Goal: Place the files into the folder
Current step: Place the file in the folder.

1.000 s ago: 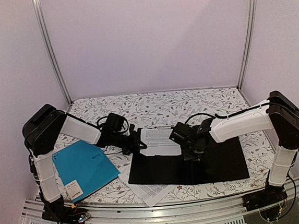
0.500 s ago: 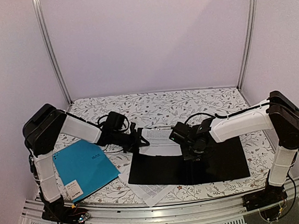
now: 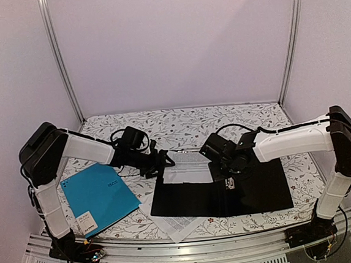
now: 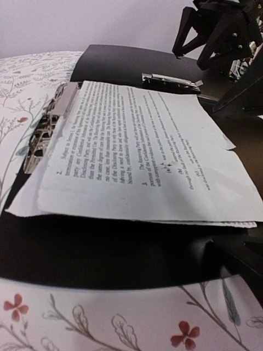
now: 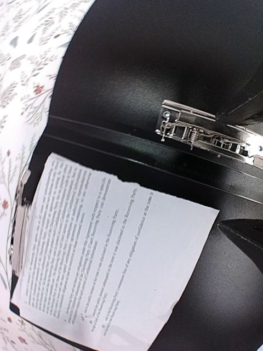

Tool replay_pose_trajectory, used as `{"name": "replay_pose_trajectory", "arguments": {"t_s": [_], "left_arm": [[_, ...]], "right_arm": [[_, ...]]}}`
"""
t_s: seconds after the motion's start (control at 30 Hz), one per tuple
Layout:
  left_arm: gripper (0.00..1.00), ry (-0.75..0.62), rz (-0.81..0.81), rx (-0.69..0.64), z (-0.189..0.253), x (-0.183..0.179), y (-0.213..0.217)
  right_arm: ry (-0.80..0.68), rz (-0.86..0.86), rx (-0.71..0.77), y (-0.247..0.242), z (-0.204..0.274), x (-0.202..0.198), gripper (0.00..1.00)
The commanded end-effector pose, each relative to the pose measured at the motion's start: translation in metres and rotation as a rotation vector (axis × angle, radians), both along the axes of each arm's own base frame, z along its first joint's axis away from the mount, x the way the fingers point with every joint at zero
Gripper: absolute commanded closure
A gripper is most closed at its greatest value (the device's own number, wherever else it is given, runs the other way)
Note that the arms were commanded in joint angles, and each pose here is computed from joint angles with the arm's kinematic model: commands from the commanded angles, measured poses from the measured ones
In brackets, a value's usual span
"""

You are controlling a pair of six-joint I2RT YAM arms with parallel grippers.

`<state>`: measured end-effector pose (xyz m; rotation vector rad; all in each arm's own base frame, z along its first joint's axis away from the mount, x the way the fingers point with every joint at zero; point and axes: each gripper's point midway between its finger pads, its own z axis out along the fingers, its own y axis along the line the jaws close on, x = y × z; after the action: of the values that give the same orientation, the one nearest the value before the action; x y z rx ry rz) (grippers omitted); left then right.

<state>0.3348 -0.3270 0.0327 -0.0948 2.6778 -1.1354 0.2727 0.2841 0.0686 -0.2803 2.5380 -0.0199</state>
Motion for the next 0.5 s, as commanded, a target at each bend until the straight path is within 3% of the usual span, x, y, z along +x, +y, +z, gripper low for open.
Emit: {"name": "replay_pose_trajectory", "arguments": {"t_s": [0.0, 0.27, 0.47], "left_arm": [[0.24, -0.042, -0.016, 0.113, 0.010, 0.003, 0.019], [0.11, -0.266, 0.035, 0.286, 0.063, 0.006, 0.064], [0.09, -0.344, 0.075, 0.333, 0.088, 0.004, 0.084]], "right_arm": [[-0.044, 0.156, 0.044, 0.031, 0.025, 0.007, 0.38], [0.035, 0.538, -0.076, 0.083, 0.003, 0.009, 0.13], [0.096, 0.646, -0.127, 0.092, -0.019, 0.004, 0.13]]}}
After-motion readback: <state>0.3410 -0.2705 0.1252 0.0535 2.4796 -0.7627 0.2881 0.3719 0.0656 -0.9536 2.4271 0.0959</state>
